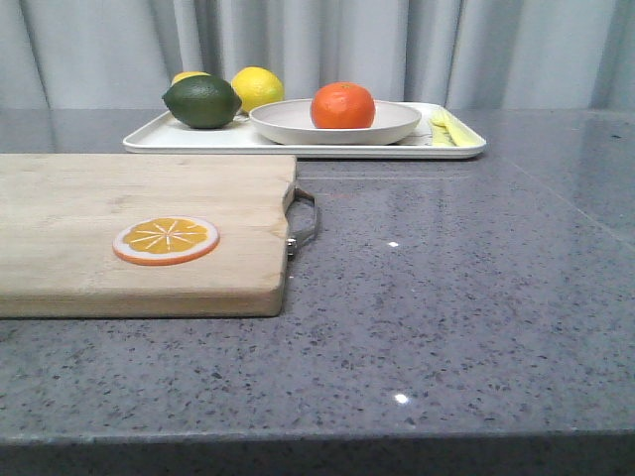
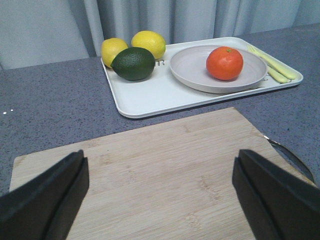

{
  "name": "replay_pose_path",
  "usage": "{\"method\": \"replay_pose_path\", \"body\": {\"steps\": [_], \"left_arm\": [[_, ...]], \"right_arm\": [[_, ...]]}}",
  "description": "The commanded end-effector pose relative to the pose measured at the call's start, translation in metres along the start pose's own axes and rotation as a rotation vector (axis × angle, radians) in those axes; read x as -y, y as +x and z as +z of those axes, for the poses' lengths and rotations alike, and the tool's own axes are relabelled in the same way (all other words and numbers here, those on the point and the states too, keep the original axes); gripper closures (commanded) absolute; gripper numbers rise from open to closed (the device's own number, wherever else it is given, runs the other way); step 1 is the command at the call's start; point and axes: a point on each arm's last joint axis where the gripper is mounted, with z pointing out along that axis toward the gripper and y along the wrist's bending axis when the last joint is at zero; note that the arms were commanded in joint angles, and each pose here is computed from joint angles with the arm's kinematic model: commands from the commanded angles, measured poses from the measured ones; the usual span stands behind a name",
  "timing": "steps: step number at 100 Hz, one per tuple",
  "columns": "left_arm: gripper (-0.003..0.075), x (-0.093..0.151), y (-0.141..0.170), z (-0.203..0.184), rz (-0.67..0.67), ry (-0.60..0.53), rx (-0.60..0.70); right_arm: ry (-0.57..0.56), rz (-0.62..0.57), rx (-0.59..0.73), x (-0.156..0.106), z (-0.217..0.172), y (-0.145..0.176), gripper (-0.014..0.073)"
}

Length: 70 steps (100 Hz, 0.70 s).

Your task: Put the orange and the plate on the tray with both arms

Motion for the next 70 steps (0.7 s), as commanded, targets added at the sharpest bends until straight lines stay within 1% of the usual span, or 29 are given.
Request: {"method": "replay_pose_path", "body": {"steps": [1, 11, 18, 23, 28, 30, 42, 43, 46, 70], "left_arm": [[0.0156, -0.0004, -0.0166, -0.0031, -0.019, -0.005, 0.112], [0.0164, -0.0004, -0.0166, -0.0031, -0.019, -0.005, 0.112], [0.0223, -0.0004, -0.0166, -0.0031, -0.019, -0.005, 0.112], [0.0295, -0.0004, -0.0166, -0.0031, -0.019, -0.005, 0.112], [0.0396, -0.0004, -0.0166, -0.0031, -0.019, -0.005, 0.112], [0.0423, -0.0004, -0.0166, -0.0031, -0.019, -0.005, 0.112], [0.0671, -0.0004, -0.0166, -0.0031, -0.019, -0.005, 0.112], [0.0685, -0.0004, -0.0166, -0.0031, -0.019, -0.005, 0.112], [0.0737, -0.0004, -0.0166, -0.0031, -0.019, -0.005, 0.112], [0.074, -0.0004, -0.0168, -0.0031, -0.019, -0.005, 0.114]], "right_arm": [[0.06, -0.002, 0.104, 0.0054, -0.002, -0.0154, 0.0265], [0.067, -0.002, 0.114, 0.0061, -0.0021, -0.0163, 0.0272], [0.075, -0.001, 0.125, 0.0068, -0.0023, -0.0172, 0.0312], [0.082, -0.001, 0.134, 0.0074, -0.0024, -0.018, 0.0368], [0.09, -0.001, 0.145, 0.0082, -0.0026, -0.019, 0.0452], [0.093, -0.001, 0.149, 0.0084, -0.0027, -0.0194, 0.0475], [0.102, -0.001, 0.161, 0.0093, -0.0029, -0.0204, 0.0691], [0.102, -0.001, 0.161, 0.0093, -0.0029, -0.0204, 0.0702], [0.102, 0.0, 0.161, 0.0092, -0.0029, -0.0204, 0.0694], [0.093, 0.0, 0.148, 0.0084, -0.0027, -0.0193, 0.0697]]}}
